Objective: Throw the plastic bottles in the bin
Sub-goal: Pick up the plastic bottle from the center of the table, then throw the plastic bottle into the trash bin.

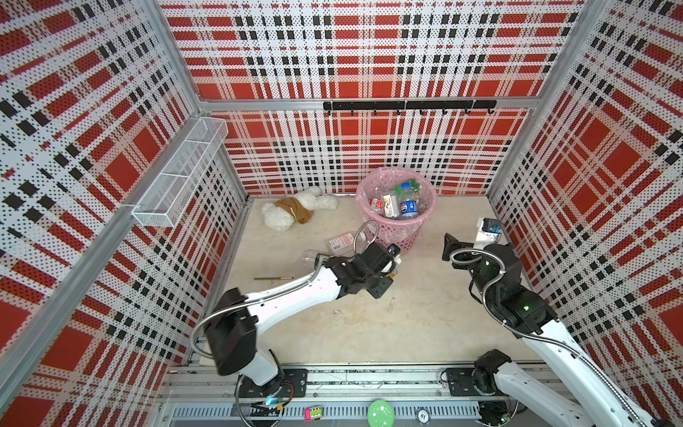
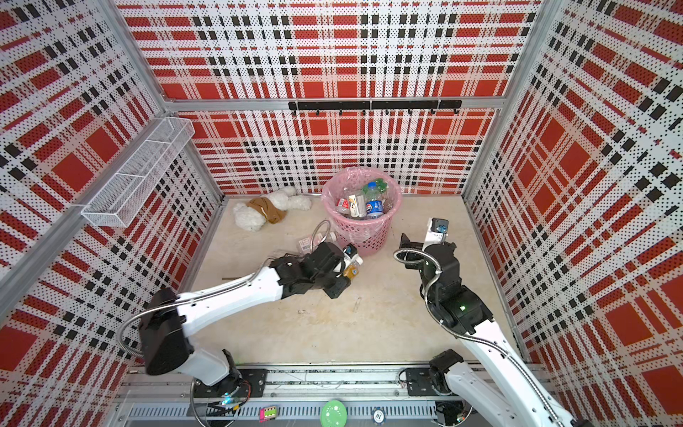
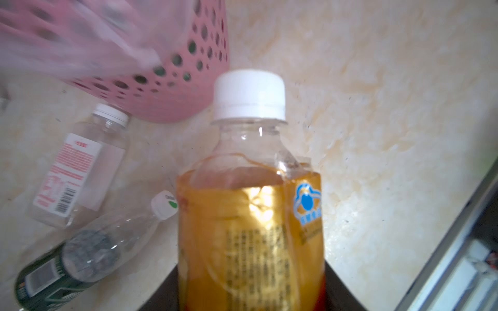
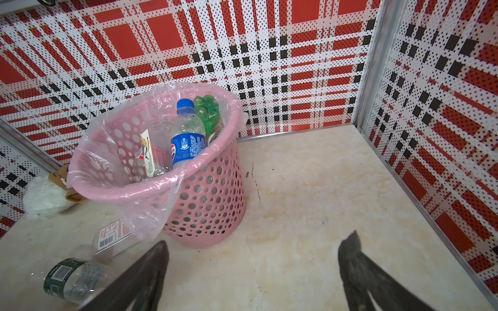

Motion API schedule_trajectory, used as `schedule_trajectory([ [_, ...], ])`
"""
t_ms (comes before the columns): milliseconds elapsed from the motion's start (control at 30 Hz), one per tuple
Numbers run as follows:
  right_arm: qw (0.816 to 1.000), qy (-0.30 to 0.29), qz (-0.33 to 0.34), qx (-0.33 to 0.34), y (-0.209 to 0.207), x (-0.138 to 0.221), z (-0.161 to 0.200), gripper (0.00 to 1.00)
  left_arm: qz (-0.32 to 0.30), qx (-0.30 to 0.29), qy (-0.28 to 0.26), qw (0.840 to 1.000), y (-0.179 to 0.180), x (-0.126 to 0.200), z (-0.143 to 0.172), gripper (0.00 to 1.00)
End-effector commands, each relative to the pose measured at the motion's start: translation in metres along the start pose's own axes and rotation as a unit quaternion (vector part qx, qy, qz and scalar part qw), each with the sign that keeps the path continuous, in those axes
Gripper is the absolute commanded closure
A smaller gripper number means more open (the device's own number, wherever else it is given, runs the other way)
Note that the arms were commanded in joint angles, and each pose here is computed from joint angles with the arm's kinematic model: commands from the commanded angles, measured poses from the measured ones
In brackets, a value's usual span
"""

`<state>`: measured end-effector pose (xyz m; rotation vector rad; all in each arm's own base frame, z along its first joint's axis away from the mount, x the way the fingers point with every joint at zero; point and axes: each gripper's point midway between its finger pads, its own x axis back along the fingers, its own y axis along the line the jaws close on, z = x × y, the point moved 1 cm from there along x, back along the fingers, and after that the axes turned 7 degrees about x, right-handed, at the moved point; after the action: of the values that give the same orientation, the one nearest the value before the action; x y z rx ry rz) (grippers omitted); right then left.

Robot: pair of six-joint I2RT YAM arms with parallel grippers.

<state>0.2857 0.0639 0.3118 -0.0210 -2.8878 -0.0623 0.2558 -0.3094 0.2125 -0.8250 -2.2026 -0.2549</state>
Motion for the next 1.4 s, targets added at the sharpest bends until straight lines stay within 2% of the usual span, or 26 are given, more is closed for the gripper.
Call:
schedule_trajectory([
  [0, 0.999, -0.025, 0.006, -0.020, -0.004, 0.002, -0.010, 0.00, -0.009, 0.043, -0.096, 0.994, 0.026, 0.046, -0.052, 0.50],
  [100, 1.000, -0.023, 0.007, -0.020, -0.004, 0.002, -0.009, 0.00, -0.024, 0.049, -0.172, 0.984, 0.050, 0.078, -0.109, 0.50],
  [200, 1.000, -0.020, 0.008, -0.020, -0.006, 0.005, -0.008, 0.00, -0.048, 0.051, -0.226, 0.972, 0.073, 0.090, -0.164, 0.49],
  [333, 0.999, -0.022, 0.015, -0.024, -0.012, 0.012, -0.007, 0.00, -0.051, 0.065, -0.258, 0.963, 0.098, 0.077, -0.223, 0.49],
  [467, 0.999, -0.023, 0.019, -0.027, -0.015, 0.016, -0.005, 0.00, -0.039, 0.070, -0.250, 0.965, 0.105, 0.040, -0.255, 0.49],
  [633, 0.999, -0.022, 0.020, -0.026, -0.016, 0.017, -0.006, 0.00, -0.051, 0.071, -0.237, 0.967, 0.114, 0.001, -0.271, 0.49],
  [800, 0.999, -0.022, 0.021, -0.025, -0.015, 0.015, -0.005, 0.00, -0.055, 0.085, -0.239, 0.966, 0.125, -0.010, -0.275, 0.50],
  [1000, 0.999, -0.021, 0.017, -0.024, -0.012, 0.011, -0.005, 0.00, -0.070, 0.098, -0.222, 0.967, 0.137, -0.029, -0.266, 0.49],
  [1100, 0.999, -0.021, 0.015, -0.022, -0.011, 0.010, -0.006, 0.00, -0.065, 0.108, -0.219, 0.967, 0.142, -0.036, -0.264, 0.46],
  [1133, 0.999, -0.023, 0.015, -0.022, -0.012, 0.011, -0.007, 0.00, -0.061, 0.111, -0.219, 0.968, 0.141, -0.037, -0.264, 0.41],
  [1167, 0.999, -0.022, 0.016, -0.022, -0.012, 0.011, -0.007, 0.00, -0.060, 0.111, -0.217, 0.968, 0.142, -0.040, -0.263, 0.28],
  [1200, 0.999, -0.022, 0.017, -0.021, -0.012, 0.011, -0.006, 0.00, -0.059, 0.112, -0.216, 0.968, 0.142, -0.040, -0.263, 0.06],
  [1233, 0.999, -0.022, 0.017, -0.020, -0.012, 0.011, -0.007, 0.00, -0.056, 0.113, -0.218, 0.968, 0.140, -0.037, -0.264, 0.01],
  [1367, 0.999, -0.023, 0.019, -0.019, -0.013, 0.011, -0.007, 0.00, -0.041, 0.103, -0.259, 0.959, 0.128, -0.005, -0.283, 0.01],
])
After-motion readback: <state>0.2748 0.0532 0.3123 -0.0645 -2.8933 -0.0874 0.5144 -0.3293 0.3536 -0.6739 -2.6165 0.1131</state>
